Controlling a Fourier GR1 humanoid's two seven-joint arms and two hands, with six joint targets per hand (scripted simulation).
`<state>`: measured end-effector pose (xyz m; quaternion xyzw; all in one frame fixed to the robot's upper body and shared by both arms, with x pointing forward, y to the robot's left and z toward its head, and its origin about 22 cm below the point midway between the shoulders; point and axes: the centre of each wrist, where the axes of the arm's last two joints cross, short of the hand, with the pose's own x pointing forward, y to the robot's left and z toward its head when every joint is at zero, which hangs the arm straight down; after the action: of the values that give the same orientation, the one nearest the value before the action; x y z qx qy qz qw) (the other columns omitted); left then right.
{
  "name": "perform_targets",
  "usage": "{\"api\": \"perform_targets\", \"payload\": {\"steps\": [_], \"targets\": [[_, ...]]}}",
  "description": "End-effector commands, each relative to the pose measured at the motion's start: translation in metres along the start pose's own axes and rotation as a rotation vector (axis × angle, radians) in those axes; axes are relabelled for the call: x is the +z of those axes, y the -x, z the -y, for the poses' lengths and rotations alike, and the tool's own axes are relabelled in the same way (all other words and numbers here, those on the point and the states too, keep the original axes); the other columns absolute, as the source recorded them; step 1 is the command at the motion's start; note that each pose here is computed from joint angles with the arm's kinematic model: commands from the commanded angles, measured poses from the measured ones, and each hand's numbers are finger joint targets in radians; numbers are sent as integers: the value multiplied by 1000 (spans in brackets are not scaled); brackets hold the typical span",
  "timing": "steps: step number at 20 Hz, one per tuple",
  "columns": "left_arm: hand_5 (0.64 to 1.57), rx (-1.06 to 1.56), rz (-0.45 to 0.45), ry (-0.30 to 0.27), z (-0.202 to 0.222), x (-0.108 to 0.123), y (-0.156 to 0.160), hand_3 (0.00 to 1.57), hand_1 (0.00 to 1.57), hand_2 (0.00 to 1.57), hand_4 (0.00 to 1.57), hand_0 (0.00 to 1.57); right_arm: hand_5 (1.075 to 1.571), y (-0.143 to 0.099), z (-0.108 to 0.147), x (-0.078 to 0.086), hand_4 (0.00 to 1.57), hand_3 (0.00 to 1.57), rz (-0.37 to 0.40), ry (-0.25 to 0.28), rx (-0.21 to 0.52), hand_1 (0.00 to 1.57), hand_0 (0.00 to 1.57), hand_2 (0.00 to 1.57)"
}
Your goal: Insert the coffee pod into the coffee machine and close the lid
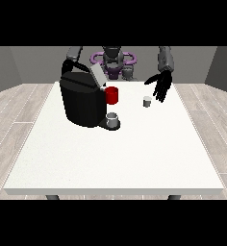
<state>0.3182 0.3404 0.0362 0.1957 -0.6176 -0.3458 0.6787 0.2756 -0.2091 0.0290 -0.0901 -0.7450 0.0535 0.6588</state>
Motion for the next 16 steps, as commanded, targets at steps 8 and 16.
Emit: {"api": "perform_targets", "payload": {"steps": [8, 16], "targets": [[1571, -145, -7, -18, 13, -33, 0, 486, 488, 724, 0, 488, 1571, 26, -8, -7, 0, 0, -68, -3, -16, 0, 0, 0], [1571, -354, 47, -29, 37, -44, -11, 908, 1038, 1105, 462, 1038, 1571, 42, -12, -2, 0, 0, -102, -45, -7, 0, 0, 0]]}}
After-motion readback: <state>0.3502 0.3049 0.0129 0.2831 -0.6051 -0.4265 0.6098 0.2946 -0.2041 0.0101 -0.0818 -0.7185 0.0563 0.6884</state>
